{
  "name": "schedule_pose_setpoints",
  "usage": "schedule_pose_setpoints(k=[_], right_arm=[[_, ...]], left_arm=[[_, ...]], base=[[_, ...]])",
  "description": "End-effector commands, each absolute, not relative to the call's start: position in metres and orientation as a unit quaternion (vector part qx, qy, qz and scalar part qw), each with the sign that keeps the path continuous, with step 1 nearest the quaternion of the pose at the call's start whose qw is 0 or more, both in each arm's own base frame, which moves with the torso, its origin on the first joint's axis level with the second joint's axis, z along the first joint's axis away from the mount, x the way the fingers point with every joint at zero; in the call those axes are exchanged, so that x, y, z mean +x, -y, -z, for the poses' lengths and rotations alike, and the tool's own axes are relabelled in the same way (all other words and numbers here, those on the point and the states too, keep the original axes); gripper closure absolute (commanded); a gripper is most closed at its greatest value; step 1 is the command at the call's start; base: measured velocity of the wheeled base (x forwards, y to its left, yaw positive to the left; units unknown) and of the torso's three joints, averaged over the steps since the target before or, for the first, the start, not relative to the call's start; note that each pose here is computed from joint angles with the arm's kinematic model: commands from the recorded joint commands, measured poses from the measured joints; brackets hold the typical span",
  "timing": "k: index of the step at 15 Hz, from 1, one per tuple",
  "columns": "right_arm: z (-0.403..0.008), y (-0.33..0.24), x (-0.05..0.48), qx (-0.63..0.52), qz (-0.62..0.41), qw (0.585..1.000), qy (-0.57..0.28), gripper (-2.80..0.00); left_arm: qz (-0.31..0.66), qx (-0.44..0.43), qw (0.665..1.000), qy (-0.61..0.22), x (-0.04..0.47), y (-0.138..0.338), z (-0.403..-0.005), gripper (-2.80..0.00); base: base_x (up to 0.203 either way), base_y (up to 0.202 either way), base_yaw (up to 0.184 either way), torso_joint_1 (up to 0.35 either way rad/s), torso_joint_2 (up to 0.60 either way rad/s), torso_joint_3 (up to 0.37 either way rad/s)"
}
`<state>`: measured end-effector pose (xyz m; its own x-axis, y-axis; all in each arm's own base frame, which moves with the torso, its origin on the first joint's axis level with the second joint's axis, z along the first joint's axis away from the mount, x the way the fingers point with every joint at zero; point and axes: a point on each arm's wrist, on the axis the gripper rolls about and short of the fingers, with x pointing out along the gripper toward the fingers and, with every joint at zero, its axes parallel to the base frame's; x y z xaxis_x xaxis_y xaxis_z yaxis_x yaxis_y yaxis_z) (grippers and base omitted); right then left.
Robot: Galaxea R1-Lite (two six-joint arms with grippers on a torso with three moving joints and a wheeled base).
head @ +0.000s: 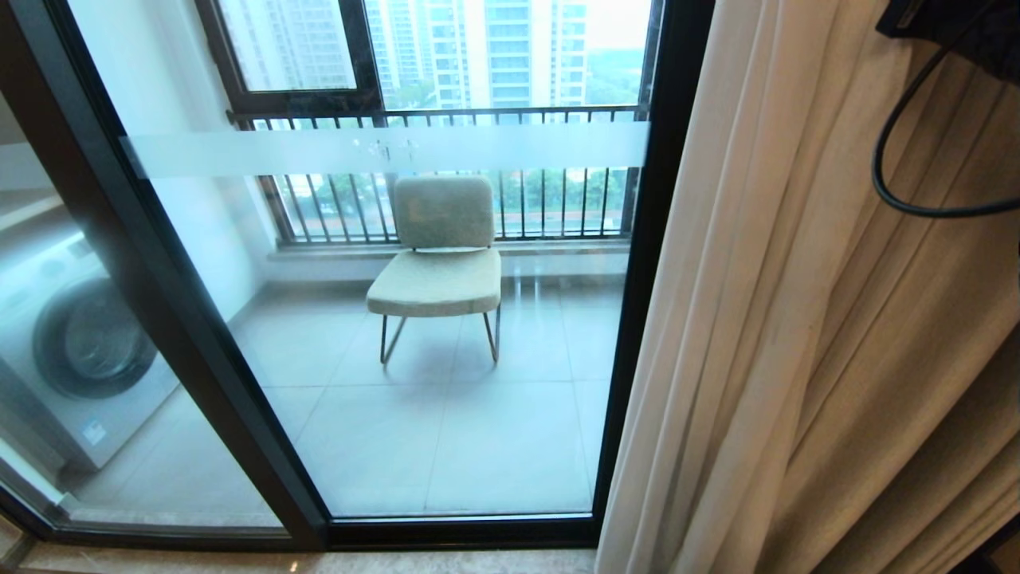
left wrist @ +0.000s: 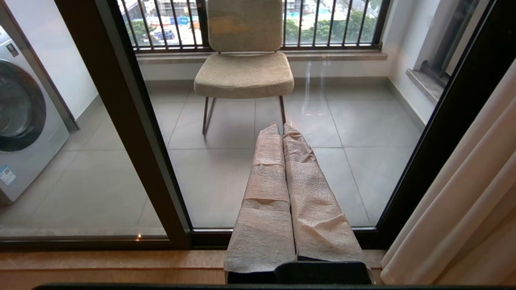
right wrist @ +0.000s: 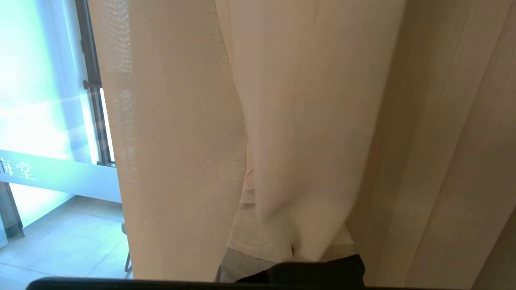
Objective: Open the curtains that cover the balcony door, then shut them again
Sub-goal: Close the inner curtains on both sides
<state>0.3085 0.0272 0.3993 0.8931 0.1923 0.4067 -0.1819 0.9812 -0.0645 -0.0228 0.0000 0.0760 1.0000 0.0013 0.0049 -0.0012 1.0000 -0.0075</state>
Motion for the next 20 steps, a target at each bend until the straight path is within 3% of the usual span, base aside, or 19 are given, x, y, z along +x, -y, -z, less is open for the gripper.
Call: schedule_pose_setpoints(k=[1,13,20], right_arm=[[-0.4002,-0.0271,0.3053,-0.013,-0.096,0.972,0.212,0.0],[-0.3951,-0.0273,0.3054,-0.011,-0.091,0.975,0.203,0.0],[-0.3988,-0.0268,0.2992,-0.011,-0.09,0.974,0.209,0.0]], left_arm=[[-0.001,-0.004,1.0,0.003,-0.0228,0.0,-0.0761,0.0],[0.0,-0.004,1.0,0.004,-0.0228,0.0,-0.0763,0.0],[-0.001,-0.003,1.0,0.003,-0.0228,0.0,-0.0761,0.0]], base=[[0.0,0.0,0.0,0.0,0.0,0.0],[0.0,0.0,0.0,0.0,0.0,0.0],[0.001,0.173,-0.001,0.004,0.0,0.001]])
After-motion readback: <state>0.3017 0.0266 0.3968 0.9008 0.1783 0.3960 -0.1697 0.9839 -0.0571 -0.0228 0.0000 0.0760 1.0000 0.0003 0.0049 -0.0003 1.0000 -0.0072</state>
